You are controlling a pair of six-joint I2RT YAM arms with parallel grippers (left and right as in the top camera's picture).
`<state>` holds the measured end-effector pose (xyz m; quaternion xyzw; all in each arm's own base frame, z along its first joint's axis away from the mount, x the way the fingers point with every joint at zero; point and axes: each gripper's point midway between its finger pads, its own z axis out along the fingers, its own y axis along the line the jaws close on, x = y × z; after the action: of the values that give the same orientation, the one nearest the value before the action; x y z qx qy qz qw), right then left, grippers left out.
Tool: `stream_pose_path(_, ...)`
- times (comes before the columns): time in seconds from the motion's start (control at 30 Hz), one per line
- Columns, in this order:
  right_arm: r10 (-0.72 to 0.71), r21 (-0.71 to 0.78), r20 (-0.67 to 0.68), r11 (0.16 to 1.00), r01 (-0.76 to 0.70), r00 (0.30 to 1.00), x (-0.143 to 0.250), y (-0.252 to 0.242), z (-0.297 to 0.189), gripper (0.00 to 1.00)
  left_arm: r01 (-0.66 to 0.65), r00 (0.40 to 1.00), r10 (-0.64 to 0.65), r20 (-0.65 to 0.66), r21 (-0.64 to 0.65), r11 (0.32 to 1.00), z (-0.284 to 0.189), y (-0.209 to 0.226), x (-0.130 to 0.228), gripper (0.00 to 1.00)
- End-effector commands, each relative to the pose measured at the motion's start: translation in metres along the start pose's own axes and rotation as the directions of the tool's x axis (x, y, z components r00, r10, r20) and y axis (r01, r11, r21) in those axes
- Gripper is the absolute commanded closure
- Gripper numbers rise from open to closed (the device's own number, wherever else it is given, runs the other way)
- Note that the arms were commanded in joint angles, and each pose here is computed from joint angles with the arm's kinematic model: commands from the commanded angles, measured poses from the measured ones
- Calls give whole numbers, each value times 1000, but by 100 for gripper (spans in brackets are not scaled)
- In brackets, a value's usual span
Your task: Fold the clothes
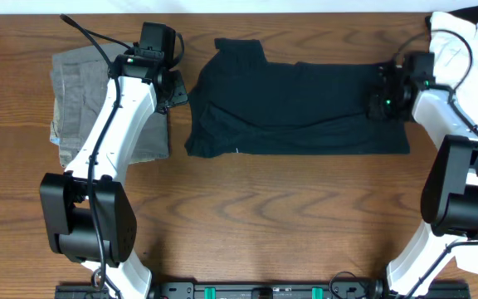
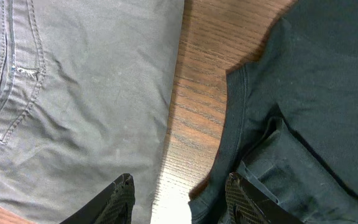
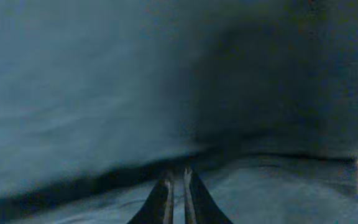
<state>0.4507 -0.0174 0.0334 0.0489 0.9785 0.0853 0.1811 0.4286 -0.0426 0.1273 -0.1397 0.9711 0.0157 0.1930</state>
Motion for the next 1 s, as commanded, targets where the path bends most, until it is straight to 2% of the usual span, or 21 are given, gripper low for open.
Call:
stream_pose_path(0.0,-234,-56,37,970,236,972,-21,54,-34,97,15,1000,-15,2,-14,1000,1,3,-2,50)
stream_pose_path(0.2,-467,-146,-99,880,452,878,31,122,-27,99,15,1000,-15,2,-14,1000,1,3,-2,50)
stream_pose_path(0.37,-605,-184,-124,793,581,786,65,158,-14,99,15,1000,-15,2,-14,1000,1,3,-2,50)
stream_pose_path(0.53,-668,-147,-97,743,653,738,77,177,2,99,17,1000,-16,7,-12,1000,2,2,-3,50)
stream_pose_path(0.77,-709,-240,-128,700,672,693,110,202,4,99,17,1000,-17,12,-10,1000,2,2,-4,50)
stream_pose_path(0.97,-734,-266,-126,673,690,667,119,212,6,99,18,1000,-18,17,-8,1000,2,1,-6,50)
